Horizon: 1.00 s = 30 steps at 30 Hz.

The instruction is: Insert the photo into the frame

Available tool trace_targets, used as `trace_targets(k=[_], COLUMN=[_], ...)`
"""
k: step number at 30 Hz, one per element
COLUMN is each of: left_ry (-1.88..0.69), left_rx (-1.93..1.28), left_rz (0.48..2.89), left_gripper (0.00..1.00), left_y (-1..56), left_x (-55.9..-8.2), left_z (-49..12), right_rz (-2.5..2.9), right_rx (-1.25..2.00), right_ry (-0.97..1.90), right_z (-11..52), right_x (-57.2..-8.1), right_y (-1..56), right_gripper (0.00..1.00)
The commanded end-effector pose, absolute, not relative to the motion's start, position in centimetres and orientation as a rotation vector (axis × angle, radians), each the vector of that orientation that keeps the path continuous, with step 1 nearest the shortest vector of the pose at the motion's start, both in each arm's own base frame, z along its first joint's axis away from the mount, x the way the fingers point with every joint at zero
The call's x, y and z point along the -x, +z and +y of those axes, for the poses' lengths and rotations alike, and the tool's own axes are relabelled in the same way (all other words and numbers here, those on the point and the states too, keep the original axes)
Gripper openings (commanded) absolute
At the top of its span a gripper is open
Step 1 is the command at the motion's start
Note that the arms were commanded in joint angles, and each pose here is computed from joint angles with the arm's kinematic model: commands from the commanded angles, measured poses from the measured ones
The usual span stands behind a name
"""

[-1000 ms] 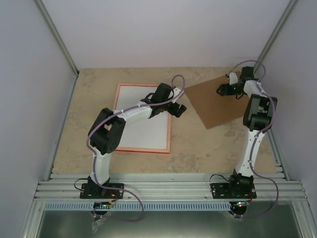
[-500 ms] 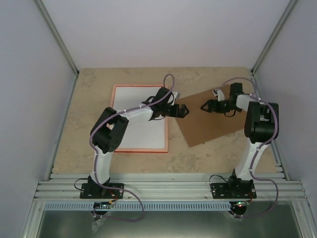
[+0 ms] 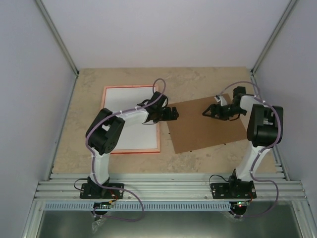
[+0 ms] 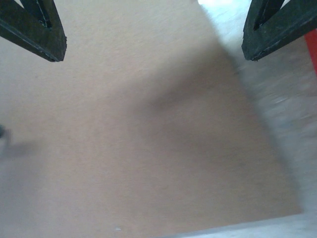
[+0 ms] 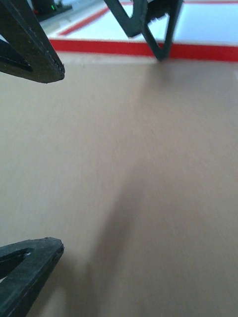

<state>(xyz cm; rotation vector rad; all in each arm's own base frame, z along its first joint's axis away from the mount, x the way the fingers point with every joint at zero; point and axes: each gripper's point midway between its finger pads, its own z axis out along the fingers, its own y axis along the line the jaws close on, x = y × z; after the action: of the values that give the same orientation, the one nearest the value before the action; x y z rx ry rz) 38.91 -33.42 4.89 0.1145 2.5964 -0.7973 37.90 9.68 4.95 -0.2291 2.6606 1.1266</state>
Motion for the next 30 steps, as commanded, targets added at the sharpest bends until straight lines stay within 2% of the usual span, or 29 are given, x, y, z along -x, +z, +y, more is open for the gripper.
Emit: trace_targets(k=[1, 7, 14, 18, 22, 26, 30], left_ry=[-0.602, -0.771, -0.910, -0.956, -0.987, -1.025, -1.037], left_rx=[-0.015, -0.078, -0.131, -0.146, -0.157, -0.172, -0.185], left_rz=[2.716, 2.745, 2.773, 2.784, 2.783, 2.772, 2.761], left_gripper=[0.99, 0.99, 0.99, 0.98, 0.97, 0.96, 0.95], left_y=[2.1, 2.1, 0.9, 0.2, -0.4, -0.7, -0.9], left_x=[-37.0, -35.6, -35.4, -35.2, -35.3, -35.7, -36.2], left_z=[-28.2, -29.9, -32.0, -32.6, -33.1, -33.9, -34.4], right_rz=[2.690, 2.760, 2.811, 2.851, 2.842, 2.725, 2.576], right_rx=[0.245, 0.190, 0.123, 0.116, 0.088, 0.029, 0.042], right_ry=[0.819, 0.465, 0.455, 0.643, 0.982, 1.315, 1.413], right_z=[2.6, -6.6, -10.2, -8.3, -4.2, -1.0, -0.1], right_x=[-39.6, -41.3, -42.1, -41.1, -39.2, -38.1, -38.9], right_y=[6.0, 4.8, 2.3, 0.4, -0.4, 1.3, 5.0], right_gripper=[0.88, 0.93, 0.95, 0.91, 0.83, 0.76, 0.66])
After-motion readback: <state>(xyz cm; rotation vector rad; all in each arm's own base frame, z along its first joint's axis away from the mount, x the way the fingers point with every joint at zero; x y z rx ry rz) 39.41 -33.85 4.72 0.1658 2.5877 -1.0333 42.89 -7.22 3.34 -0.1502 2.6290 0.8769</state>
